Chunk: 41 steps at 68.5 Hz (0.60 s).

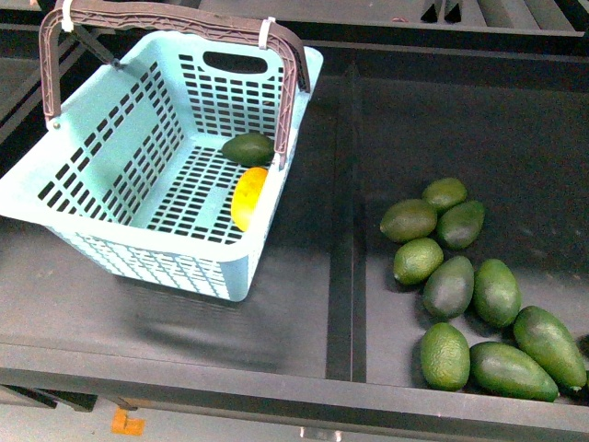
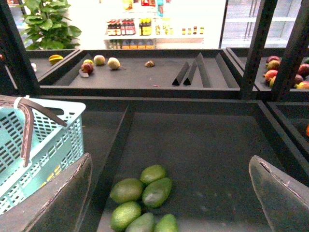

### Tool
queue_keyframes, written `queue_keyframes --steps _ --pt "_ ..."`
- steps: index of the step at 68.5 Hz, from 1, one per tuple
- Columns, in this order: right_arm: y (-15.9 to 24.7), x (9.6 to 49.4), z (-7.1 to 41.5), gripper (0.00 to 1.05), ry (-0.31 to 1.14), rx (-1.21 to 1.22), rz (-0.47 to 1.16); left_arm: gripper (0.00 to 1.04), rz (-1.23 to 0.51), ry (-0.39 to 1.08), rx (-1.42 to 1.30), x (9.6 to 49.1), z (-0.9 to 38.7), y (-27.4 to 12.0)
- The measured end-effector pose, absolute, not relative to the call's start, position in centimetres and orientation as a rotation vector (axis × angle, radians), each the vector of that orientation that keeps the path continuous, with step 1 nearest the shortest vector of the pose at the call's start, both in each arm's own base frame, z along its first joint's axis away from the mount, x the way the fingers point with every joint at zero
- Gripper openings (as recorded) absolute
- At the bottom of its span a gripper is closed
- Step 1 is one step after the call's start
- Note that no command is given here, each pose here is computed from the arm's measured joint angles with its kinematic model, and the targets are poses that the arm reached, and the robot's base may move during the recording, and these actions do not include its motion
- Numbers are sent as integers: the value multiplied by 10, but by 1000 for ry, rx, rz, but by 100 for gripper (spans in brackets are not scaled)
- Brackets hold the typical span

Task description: Pick mango and avocado into basket

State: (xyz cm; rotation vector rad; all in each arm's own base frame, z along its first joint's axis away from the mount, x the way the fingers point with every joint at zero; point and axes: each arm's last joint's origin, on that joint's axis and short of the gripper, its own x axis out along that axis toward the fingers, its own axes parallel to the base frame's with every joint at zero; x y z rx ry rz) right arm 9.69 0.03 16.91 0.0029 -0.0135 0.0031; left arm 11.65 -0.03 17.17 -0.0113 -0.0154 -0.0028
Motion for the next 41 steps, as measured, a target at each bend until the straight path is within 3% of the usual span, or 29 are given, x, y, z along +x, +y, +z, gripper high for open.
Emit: queue_keyframes --steps 41 --pt "0 97 169 96 -13 3 3 2 -3 -10 -11 97 168 0"
